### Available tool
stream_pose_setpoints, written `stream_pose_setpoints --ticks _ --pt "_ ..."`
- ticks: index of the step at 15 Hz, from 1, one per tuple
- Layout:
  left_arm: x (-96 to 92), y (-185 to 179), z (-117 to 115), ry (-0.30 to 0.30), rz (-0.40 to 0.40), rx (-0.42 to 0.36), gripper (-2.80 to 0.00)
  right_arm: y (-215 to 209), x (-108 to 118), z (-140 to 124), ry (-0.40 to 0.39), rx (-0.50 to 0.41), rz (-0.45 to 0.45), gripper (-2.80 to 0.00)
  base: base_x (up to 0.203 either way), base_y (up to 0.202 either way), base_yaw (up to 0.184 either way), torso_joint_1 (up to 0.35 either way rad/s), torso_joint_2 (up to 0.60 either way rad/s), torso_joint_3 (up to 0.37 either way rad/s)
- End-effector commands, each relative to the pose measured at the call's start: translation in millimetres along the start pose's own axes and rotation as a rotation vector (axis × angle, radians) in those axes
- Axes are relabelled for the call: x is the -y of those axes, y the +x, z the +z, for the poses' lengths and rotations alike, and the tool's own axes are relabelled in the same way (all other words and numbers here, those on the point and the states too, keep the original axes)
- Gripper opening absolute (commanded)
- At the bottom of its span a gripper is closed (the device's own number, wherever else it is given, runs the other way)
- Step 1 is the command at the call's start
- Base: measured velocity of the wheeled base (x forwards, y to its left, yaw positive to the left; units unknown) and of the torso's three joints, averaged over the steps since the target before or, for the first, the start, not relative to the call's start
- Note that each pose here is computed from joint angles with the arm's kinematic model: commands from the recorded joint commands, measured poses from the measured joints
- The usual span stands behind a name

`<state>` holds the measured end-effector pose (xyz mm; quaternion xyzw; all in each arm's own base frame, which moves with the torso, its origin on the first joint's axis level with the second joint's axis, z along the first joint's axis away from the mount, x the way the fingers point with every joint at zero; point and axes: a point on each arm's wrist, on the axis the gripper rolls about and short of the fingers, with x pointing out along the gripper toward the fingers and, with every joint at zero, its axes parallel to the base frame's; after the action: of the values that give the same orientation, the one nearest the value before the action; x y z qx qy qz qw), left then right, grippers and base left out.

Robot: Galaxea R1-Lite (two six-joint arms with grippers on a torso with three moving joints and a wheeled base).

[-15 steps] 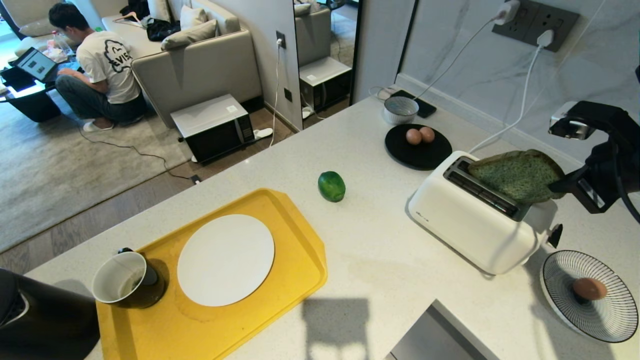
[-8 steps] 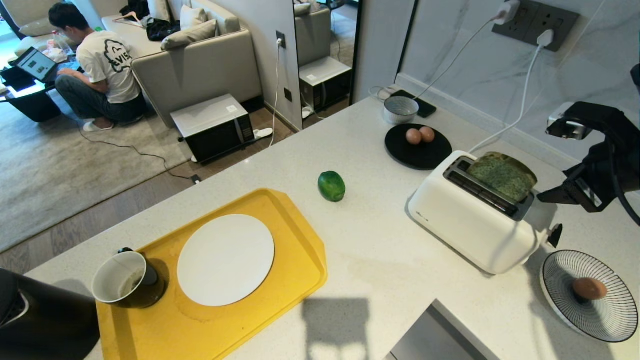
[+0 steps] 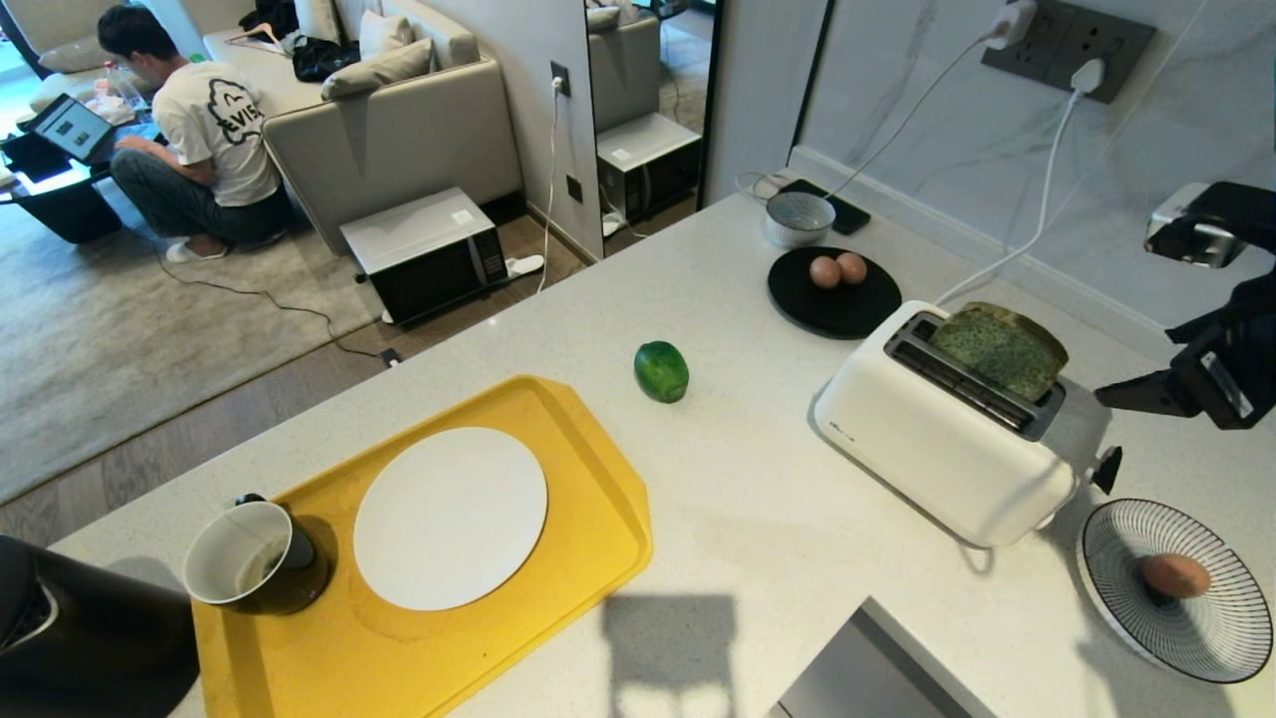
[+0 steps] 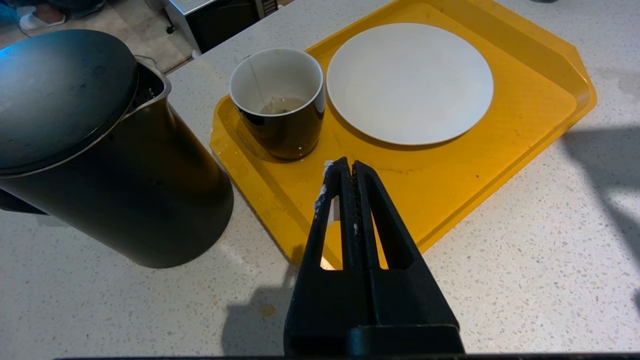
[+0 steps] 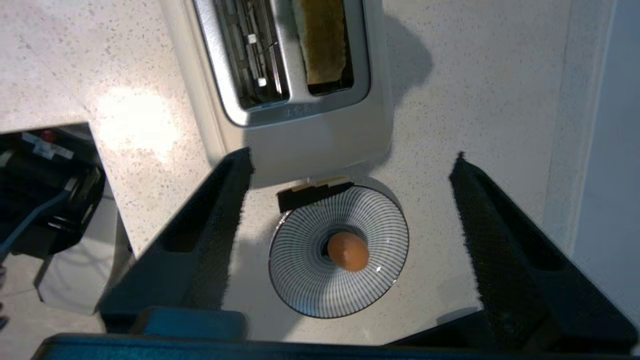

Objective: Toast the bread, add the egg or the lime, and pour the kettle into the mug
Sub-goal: Use a bread toaster

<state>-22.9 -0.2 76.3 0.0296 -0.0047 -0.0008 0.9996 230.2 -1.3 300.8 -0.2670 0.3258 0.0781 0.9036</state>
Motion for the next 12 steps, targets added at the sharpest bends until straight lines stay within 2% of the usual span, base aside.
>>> stream_pose_setpoints --ticks 1,7,10,12 --pt "0.0 0 0 0.001 0.000 0.001 -2.80 -22 -5 -10 0.039 0.028 -0.013 -2.80 0.000 0.000 0.000 0.000 0.00 0.000" --pt "0.0 0 0 0.001 0.000 0.001 -2.80 -43 -27 -47 0.153 0.028 0.054 -2.80 0.000 0.000 0.000 0.000 0.00 0.000" --pt "0.0 0 0 0.001 0.000 0.001 -2.80 -45 -33 -59 0.273 0.104 0.009 -2.80 0.000 0.000 0.000 0.000 0.00 0.000" --pt "0.0 0 0 0.001 0.000 0.001 -2.80 -38 -34 -69 0.323 0.150 -0.045 -2.80 0.000 0.000 0.000 0.000 0.00 0.000"
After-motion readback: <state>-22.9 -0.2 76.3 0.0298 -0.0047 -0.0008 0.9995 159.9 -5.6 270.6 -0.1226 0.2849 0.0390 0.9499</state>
